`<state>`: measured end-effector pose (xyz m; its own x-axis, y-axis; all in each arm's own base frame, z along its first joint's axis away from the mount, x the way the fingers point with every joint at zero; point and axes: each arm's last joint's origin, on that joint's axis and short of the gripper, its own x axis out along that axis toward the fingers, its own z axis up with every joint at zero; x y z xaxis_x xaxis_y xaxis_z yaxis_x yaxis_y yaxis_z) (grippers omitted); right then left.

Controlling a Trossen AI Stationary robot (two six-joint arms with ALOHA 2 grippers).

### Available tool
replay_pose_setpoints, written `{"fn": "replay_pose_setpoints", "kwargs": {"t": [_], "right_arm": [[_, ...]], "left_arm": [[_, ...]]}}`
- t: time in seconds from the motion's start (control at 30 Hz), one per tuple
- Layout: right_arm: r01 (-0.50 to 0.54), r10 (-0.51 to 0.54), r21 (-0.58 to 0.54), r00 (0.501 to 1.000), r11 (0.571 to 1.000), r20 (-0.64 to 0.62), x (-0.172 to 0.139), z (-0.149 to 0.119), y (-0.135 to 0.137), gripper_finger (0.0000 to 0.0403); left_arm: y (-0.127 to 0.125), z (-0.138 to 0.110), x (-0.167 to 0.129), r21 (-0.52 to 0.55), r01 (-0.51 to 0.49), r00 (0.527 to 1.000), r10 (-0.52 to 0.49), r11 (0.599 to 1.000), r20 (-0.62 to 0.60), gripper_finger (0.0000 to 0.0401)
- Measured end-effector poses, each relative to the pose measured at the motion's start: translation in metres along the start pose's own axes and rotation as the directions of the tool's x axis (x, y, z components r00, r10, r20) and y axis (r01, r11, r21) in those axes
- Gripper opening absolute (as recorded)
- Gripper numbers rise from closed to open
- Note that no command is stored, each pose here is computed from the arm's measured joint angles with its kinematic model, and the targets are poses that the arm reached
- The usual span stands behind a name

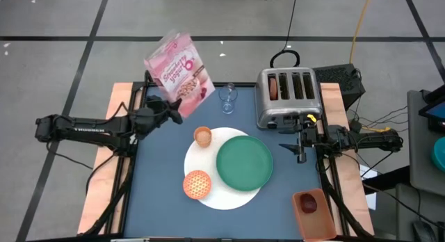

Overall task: Arrange a breakfast setting
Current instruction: Pour the cereal from the orange cereal box into the orange bowl

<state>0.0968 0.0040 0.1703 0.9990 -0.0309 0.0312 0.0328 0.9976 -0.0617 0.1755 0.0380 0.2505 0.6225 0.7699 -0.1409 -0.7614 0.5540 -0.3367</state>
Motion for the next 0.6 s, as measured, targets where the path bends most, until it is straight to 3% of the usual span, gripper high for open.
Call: {"fn": "replay_pose_setpoints", "kwargs": {"t": [0.43, 0.6], "right_arm": [[0.004, -0.005, 0.002, 1.0, 1.0, 0.025, 0.0, 0.002, 0.0, 0.0222], [0.01, -0.011, 0.01, 0.996, 1.0, 0.091, 0.0, 0.009, -0.001, 0.0242]], "left_arm": [[-0.012, 0.002, -0.007, -0.007, 0.142, 0.99, -0.142, 0.99, 0.003, 0.0124], [-0.015, 0.001, -0.009, -0.016, 0.161, 0.987, -0.161, 0.987, 0.0, 0.0124]]}}
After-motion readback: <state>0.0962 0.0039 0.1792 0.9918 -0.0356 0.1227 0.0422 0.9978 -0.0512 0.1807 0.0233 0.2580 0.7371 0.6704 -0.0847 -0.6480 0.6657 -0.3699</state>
